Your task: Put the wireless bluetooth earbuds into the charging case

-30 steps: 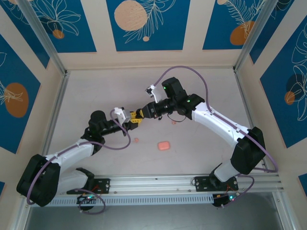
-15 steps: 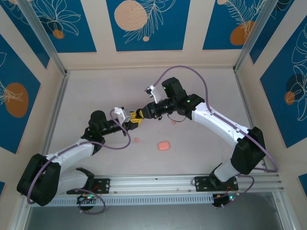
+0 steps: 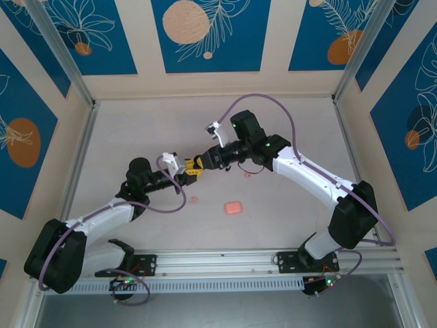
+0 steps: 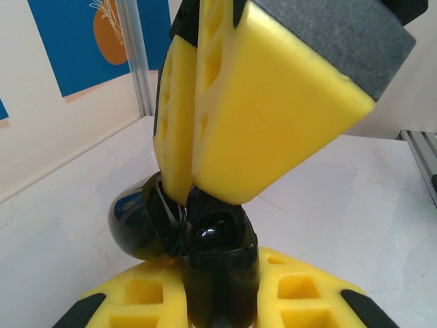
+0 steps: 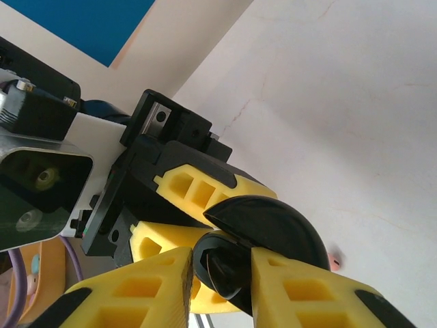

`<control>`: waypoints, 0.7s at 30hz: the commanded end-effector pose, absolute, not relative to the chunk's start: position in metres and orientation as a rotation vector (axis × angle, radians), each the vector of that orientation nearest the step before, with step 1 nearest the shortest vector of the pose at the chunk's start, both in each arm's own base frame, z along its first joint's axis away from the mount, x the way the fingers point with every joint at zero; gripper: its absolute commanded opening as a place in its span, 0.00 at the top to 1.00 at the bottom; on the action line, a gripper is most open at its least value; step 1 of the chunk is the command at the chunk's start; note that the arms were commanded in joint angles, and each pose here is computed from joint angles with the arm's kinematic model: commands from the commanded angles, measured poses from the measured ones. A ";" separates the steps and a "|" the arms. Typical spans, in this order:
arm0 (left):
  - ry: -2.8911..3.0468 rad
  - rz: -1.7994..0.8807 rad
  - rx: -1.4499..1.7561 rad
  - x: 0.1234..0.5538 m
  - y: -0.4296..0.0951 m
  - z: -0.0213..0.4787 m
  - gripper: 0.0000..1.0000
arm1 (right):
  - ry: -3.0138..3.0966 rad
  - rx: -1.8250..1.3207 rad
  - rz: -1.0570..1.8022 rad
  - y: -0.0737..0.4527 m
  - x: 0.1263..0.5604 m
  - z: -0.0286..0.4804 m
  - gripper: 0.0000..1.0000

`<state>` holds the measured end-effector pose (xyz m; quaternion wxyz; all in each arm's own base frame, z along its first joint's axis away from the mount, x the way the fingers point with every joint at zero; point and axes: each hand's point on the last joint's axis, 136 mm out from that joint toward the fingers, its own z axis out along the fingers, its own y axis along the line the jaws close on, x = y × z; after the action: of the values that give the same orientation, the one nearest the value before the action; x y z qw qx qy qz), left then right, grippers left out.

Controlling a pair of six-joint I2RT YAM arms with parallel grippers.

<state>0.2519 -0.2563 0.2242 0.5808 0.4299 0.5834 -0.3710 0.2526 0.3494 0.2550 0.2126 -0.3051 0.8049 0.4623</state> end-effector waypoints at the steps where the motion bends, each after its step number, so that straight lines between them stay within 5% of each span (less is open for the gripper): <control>1: 1.260 -0.890 1.048 0.242 -0.264 0.245 0.97 | 2.199 -0.949 1.376 0.363 0.231 0.256 0.71; 21: 1.258 -0.891 1.051 0.242 -0.264 0.246 0.97 | 2.148 -0.952 1.396 0.362 0.230 0.267 0.64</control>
<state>0.2512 -0.2566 0.2240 0.5796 0.4307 0.5830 -0.3724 0.2446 0.3556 0.2623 0.2079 -0.3215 0.7863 0.4849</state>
